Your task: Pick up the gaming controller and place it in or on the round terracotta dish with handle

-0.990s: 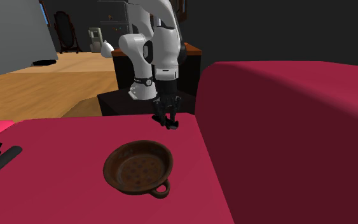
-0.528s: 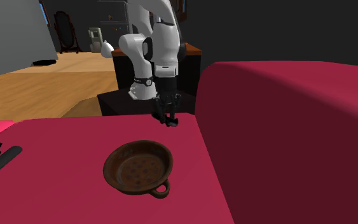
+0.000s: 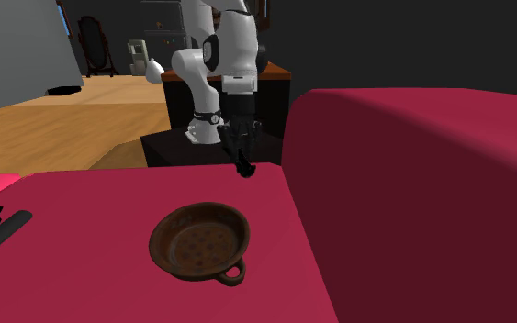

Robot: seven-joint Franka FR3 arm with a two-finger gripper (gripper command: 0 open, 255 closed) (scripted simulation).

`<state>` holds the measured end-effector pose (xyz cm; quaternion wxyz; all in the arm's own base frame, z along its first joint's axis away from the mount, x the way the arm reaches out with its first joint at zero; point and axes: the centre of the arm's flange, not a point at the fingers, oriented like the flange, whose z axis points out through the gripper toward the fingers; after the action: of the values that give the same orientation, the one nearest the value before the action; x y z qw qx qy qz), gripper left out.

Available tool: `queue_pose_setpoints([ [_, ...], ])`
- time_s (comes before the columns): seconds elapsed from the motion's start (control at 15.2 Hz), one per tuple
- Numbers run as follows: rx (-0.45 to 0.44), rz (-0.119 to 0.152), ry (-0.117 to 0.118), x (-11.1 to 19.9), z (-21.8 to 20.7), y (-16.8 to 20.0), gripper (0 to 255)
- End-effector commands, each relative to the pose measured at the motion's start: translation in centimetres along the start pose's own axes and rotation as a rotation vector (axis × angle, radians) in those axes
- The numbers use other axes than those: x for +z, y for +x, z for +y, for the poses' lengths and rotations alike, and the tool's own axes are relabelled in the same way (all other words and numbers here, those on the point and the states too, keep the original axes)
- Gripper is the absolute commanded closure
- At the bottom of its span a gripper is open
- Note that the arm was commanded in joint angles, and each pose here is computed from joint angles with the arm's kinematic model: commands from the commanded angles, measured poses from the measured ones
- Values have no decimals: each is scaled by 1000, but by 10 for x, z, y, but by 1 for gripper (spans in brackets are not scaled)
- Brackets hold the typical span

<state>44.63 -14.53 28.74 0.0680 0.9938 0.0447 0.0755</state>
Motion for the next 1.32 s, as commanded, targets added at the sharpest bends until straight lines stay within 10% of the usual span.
queue_pose_setpoints([
  [0.0,0,0,0,-10,1,1,255],
  [0.79,0,0,0,-67,9,10,255],
  [1.25,0,0,0,-53,87,57,255],
])
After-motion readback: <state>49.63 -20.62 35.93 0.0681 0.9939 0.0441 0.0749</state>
